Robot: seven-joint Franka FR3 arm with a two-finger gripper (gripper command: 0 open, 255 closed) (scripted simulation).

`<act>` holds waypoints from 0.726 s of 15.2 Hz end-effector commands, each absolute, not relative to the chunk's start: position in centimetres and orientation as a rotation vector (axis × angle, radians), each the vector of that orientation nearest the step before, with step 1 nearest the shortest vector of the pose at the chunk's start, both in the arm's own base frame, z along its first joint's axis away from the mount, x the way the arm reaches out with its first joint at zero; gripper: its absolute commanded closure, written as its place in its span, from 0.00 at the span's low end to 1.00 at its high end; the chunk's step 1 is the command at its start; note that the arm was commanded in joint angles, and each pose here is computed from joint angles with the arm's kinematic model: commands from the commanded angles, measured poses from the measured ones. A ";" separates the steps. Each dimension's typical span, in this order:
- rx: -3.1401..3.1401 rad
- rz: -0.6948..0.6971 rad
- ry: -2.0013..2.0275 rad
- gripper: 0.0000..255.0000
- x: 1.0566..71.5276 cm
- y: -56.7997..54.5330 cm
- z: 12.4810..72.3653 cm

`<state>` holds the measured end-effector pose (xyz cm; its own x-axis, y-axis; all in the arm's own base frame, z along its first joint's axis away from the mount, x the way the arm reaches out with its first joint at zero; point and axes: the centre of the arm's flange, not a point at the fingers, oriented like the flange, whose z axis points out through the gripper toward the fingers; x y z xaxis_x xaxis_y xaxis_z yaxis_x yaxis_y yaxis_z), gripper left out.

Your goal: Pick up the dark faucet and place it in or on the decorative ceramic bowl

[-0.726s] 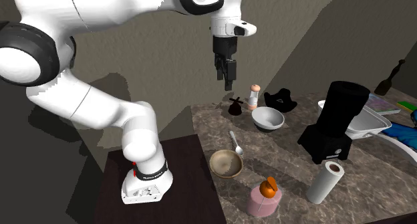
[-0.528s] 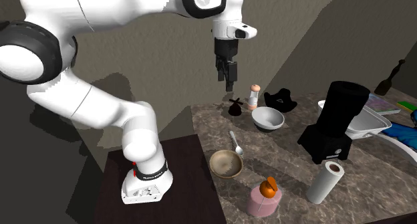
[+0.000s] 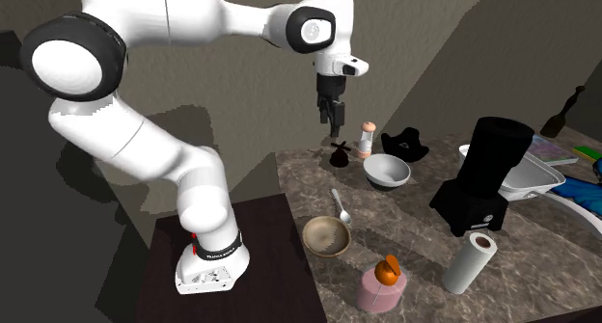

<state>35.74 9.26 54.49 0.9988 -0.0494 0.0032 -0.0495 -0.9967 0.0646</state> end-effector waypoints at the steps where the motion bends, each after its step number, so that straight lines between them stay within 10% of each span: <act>1: 3.080 0.004 -0.076 0.00 37.1 10.9 52.8; 11: 3.097 0.001 -0.071 0.00 43.0 19.3 44.7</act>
